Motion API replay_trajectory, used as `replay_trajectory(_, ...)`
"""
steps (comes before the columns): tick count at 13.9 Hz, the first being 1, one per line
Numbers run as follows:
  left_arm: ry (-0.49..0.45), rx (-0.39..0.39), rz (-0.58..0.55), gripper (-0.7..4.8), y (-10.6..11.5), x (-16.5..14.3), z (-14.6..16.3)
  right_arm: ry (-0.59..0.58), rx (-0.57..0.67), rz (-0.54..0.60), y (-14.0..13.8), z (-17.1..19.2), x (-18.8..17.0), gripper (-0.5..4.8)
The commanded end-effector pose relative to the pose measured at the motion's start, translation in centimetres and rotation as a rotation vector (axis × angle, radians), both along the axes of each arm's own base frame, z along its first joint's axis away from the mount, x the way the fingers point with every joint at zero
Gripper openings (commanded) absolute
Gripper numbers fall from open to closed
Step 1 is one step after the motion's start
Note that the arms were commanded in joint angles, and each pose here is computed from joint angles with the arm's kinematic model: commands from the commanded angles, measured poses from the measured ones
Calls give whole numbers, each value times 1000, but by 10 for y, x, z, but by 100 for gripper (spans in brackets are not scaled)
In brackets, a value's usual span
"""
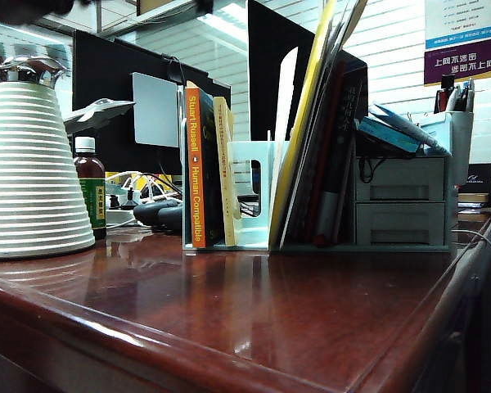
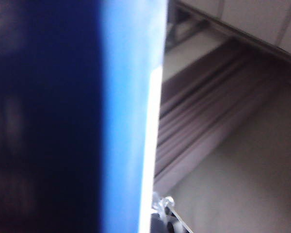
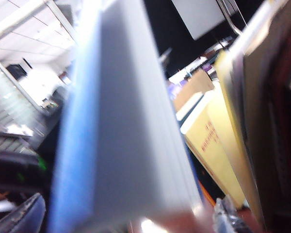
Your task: Pick up the blue book and put it on the bookshelf.
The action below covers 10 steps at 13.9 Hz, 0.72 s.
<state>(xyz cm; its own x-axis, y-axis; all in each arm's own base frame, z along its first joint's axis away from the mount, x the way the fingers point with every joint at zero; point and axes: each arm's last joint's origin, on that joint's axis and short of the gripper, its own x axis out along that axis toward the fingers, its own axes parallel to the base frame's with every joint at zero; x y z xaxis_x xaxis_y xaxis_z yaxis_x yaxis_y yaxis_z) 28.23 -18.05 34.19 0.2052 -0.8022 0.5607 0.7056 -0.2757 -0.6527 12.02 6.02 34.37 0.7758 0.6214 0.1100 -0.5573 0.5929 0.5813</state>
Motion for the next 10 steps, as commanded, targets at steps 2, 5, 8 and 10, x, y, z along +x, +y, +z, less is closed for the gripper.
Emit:
replay_trajectory(2, -169, -118, 9, -5, 4, -8, 44, -36, 19, 44, 3, 5, 3, 479)
replay_trajectory(5, -170, -119, -4, -5, 0, -10, 46, -55, 66, 170, 13, 7, 17, 479)
replay_trajectory(8, -149, -110, -6, -5, -2, -9, 45, -109, 80, 271, 19, 10, 25, 479)
replay_trajectory(10, -121, -109, 7, -5, -2, -7, 44, -143, 69, 338, 19, 12, 22, 479)
